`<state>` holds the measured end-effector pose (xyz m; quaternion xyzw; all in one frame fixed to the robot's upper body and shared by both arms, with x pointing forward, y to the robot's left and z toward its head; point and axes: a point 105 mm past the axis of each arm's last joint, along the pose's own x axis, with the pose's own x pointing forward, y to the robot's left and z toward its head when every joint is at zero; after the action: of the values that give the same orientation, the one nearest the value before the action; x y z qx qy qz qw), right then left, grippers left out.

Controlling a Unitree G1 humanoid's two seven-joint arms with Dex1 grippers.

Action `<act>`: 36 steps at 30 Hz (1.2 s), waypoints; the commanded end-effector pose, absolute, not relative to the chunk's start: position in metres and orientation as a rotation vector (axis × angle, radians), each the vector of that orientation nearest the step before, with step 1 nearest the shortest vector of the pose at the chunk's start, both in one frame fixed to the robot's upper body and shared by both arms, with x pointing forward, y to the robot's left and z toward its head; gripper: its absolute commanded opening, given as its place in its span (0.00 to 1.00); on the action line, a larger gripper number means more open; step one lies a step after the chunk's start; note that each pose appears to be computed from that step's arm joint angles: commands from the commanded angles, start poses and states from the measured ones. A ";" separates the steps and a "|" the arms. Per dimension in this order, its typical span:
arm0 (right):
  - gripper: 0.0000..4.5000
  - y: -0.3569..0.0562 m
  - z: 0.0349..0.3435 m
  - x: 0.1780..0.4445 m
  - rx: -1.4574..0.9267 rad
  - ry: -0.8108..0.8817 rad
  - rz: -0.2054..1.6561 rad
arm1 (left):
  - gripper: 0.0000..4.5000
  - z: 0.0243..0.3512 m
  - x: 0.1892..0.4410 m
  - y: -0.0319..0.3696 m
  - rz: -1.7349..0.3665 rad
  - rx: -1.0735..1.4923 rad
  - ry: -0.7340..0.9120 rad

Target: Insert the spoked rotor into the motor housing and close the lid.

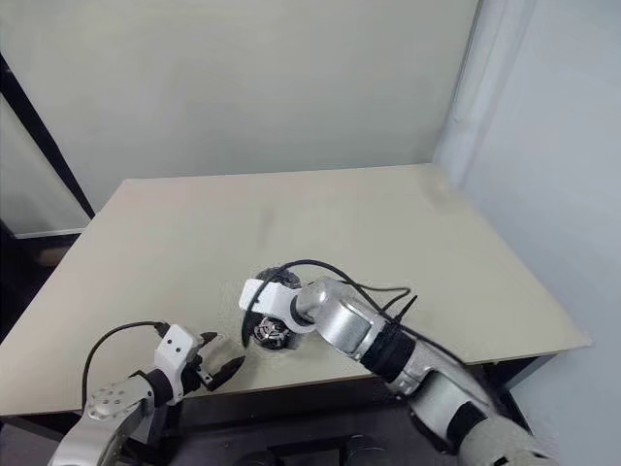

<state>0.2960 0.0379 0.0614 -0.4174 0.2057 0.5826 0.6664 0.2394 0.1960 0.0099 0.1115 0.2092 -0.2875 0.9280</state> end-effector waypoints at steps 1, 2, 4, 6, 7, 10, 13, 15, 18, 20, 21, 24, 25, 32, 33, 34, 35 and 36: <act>0.99 0.040 0.070 0.288 -1.129 0.351 1.411 | 1.00 0.022 0.242 0.203 -0.586 0.255 0.405; 0.99 0.039 0.069 0.288 -1.153 0.347 1.425 | 1.00 0.022 0.242 0.205 -0.584 0.255 0.409; 0.99 0.035 0.065 0.289 -1.208 0.336 1.434 | 1.00 0.022 0.241 0.207 -0.580 0.255 0.418; 0.99 0.032 0.062 0.292 -1.255 0.323 1.433 | 1.00 0.021 0.241 0.208 -0.579 0.253 0.422; 0.99 0.033 0.061 0.293 -1.262 0.319 1.431 | 1.00 0.022 0.240 0.207 -0.579 0.250 0.423; 0.99 0.033 0.056 0.294 -1.270 0.322 1.433 | 1.00 0.022 0.240 0.207 -0.579 0.247 0.425; 0.99 0.033 0.047 0.294 -1.283 0.335 1.435 | 1.00 0.022 0.239 0.207 -0.580 0.248 0.425; 0.99 0.032 0.042 0.295 -1.291 0.348 1.432 | 1.00 0.022 0.239 0.206 -0.582 0.248 0.423; 0.99 0.030 0.037 0.296 -1.294 0.362 1.427 | 1.00 0.023 0.239 0.206 -0.582 0.247 0.423; 0.99 0.030 0.035 0.296 -1.293 0.370 1.423 | 1.00 0.023 0.238 0.207 -0.582 0.247 0.427; 0.99 0.029 0.033 0.296 -1.294 0.374 1.422 | 1.00 0.023 0.238 0.207 -0.582 0.247 0.429; 0.86 0.029 0.030 0.297 -1.293 0.380 1.417 | 1.00 0.023 0.237 0.208 -0.580 0.246 0.433; 0.78 0.029 0.029 0.297 -1.293 0.383 1.416 | 1.00 0.023 0.237 0.208 -0.580 0.246 0.433; 0.23 0.030 0.025 0.299 -1.272 0.381 1.395 | 1.00 0.024 0.239 0.207 -0.577 0.246 0.425; 0.15 0.031 0.025 0.300 -1.268 0.378 1.392 | 1.00 0.024 0.239 0.207 -0.576 0.246 0.425; 0.08 0.031 0.025 0.300 -1.267 0.377 1.391 | 1.00 0.024 0.240 0.207 -0.576 0.246 0.424; 0.04 0.032 0.025 0.300 -1.262 0.371 1.387 | 1.00 0.024 0.240 0.207 -0.576 0.246 0.423; 0.03 0.033 0.026 0.301 -1.260 0.368 1.385 | 1.00 0.024 0.240 0.207 -0.575 0.246 0.422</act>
<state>0.2930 0.0333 0.0185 -0.5362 0.1671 0.6041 0.5653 0.2328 0.2098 0.0080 0.1129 0.2377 -0.2774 0.9240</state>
